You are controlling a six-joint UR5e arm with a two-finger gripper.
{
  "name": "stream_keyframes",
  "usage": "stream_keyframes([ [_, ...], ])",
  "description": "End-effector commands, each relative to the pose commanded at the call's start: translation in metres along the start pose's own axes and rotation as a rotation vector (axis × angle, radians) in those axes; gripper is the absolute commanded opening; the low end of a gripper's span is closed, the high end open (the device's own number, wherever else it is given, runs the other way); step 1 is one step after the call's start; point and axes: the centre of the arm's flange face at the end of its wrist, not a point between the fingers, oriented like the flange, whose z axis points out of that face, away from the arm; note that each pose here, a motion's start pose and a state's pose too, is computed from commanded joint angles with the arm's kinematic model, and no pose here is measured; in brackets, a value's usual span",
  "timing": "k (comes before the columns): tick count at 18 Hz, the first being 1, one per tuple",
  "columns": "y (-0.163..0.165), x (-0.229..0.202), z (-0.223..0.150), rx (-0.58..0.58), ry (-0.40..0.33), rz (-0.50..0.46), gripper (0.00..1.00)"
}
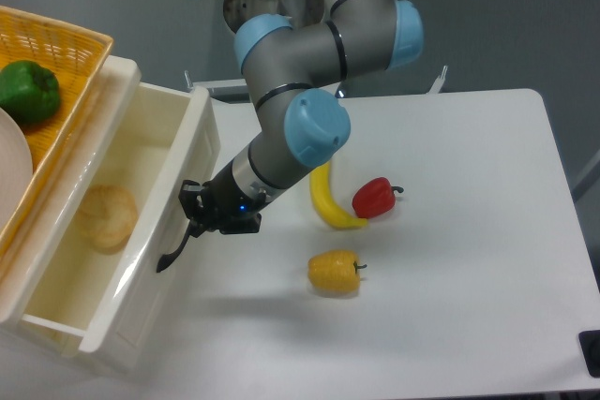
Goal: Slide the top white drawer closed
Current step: 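Push the drawer front with the gripper, sliding the drawer into the cabinet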
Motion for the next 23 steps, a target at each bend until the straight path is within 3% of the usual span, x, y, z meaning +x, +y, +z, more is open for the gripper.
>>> stream_keyframes([
  [23, 0.0, 0.048, 0.031, -0.045, 0.009, 0.037, 0.0],
])
